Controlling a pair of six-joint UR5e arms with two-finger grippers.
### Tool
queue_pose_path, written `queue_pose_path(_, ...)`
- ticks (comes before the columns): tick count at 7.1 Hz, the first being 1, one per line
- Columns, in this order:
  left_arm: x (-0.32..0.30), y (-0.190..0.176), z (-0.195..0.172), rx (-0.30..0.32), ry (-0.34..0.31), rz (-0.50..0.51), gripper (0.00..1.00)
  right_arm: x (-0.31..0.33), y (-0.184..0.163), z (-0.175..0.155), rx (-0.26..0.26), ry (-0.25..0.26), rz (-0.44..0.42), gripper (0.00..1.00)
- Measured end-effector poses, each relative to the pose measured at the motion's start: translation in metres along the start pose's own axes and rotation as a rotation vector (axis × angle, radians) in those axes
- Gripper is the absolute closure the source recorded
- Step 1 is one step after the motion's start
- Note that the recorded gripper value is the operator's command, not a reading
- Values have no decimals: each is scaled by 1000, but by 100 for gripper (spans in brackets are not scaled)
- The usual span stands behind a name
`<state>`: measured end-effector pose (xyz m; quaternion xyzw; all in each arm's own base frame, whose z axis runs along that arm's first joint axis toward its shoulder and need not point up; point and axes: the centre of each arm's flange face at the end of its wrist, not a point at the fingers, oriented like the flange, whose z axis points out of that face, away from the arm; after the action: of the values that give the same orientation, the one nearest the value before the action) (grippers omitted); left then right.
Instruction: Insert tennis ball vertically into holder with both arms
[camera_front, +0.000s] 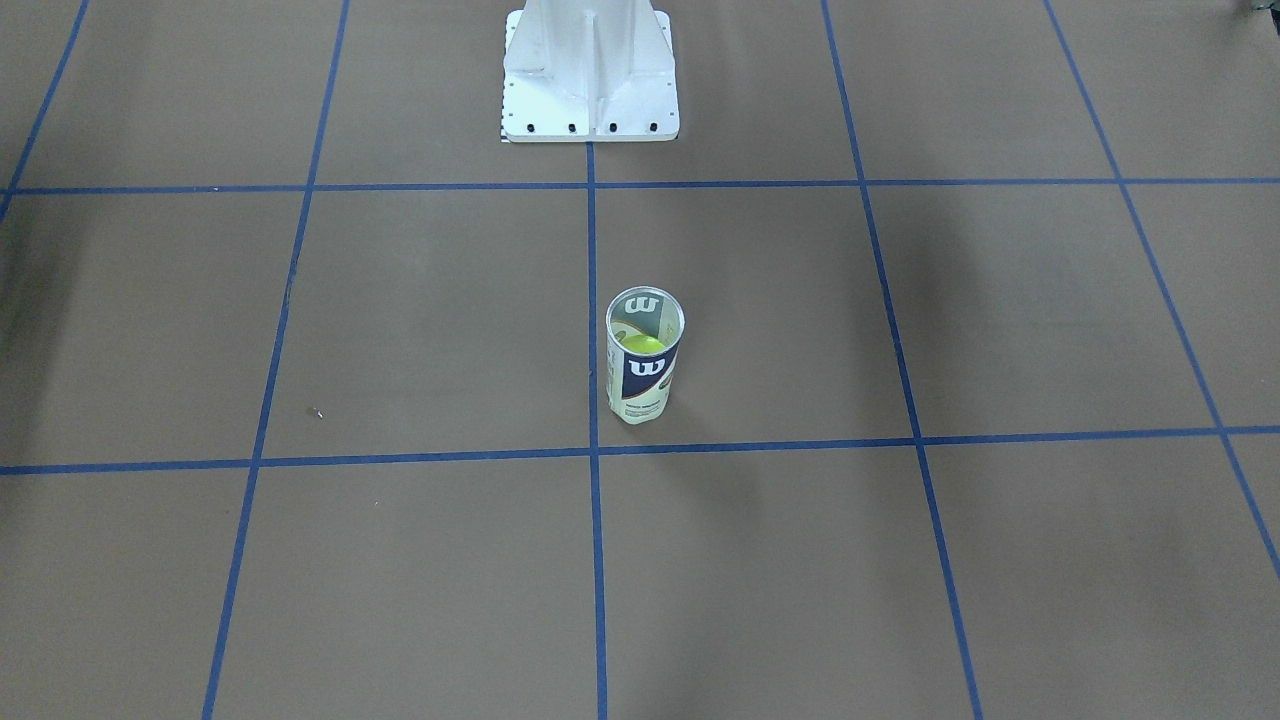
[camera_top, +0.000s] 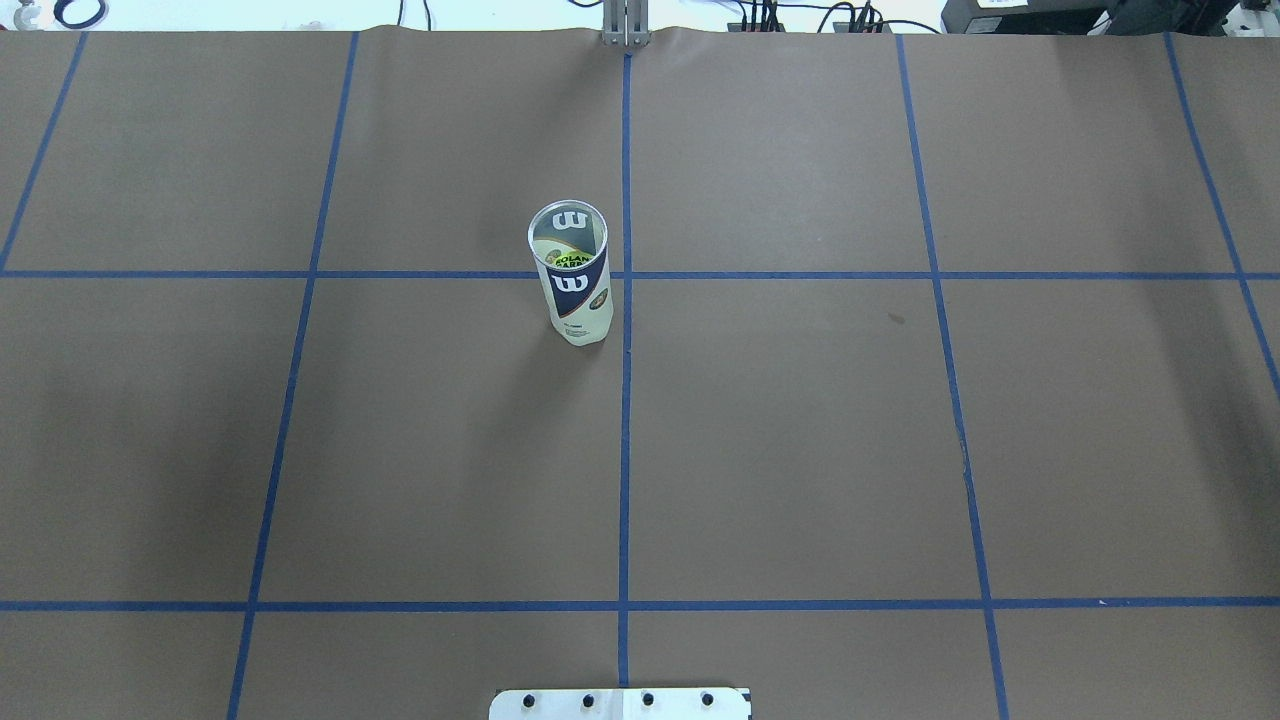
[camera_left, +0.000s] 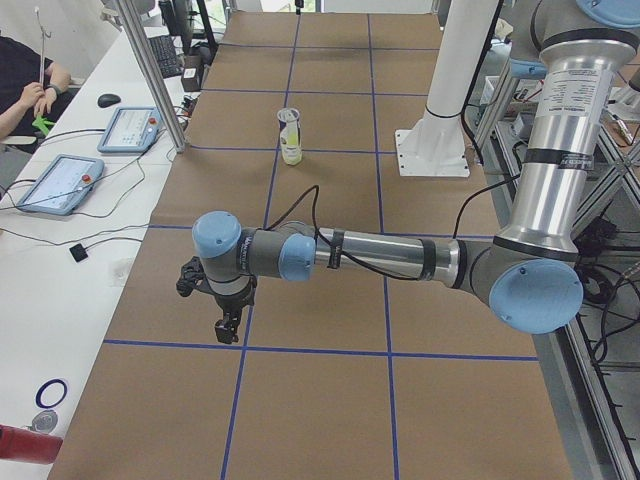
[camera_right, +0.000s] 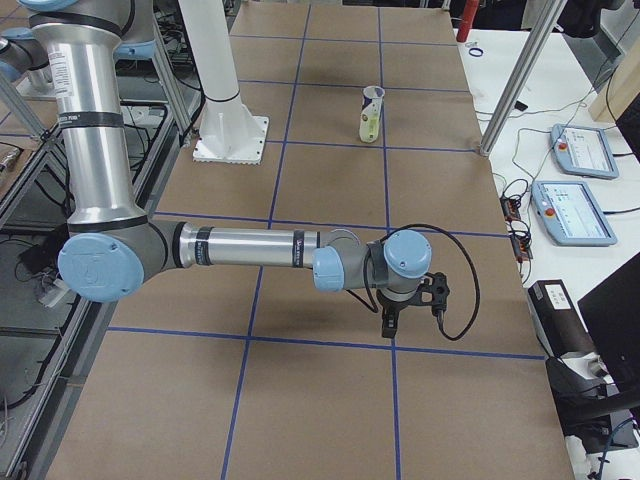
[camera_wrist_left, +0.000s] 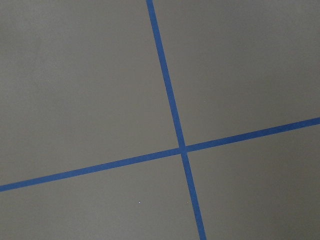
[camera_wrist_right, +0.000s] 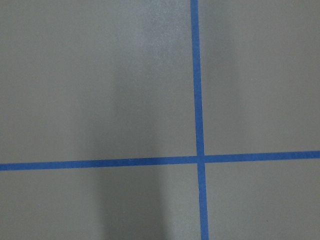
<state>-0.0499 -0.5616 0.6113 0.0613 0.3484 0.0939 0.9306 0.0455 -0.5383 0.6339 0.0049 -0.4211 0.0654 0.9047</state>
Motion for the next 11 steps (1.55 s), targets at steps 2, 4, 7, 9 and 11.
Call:
queue_pose_path(2, 0, 2, 1, -4, 1, -4, 0, 6, 25, -10, 10, -6, -11, 1)
queue_pose_path(4, -1, 3, 1, -5, 1, -6, 0, 10, 47, -13, 15, 5, -33, 1)
queue_pose_path(7, -3, 6, 4, -12, 2, -11, 0, 4, 45, 3, -32, 69, -77, 1)
queue_pose_path(9, -2, 7, 4, -11, 15, -13, 0, 2, 30, -9, -66, 109, -123, 1)
queue_pose_path(11, -1, 7, 4, -9, 33, -15, 0, 9, 29, -21, -64, 93, -128, 1)
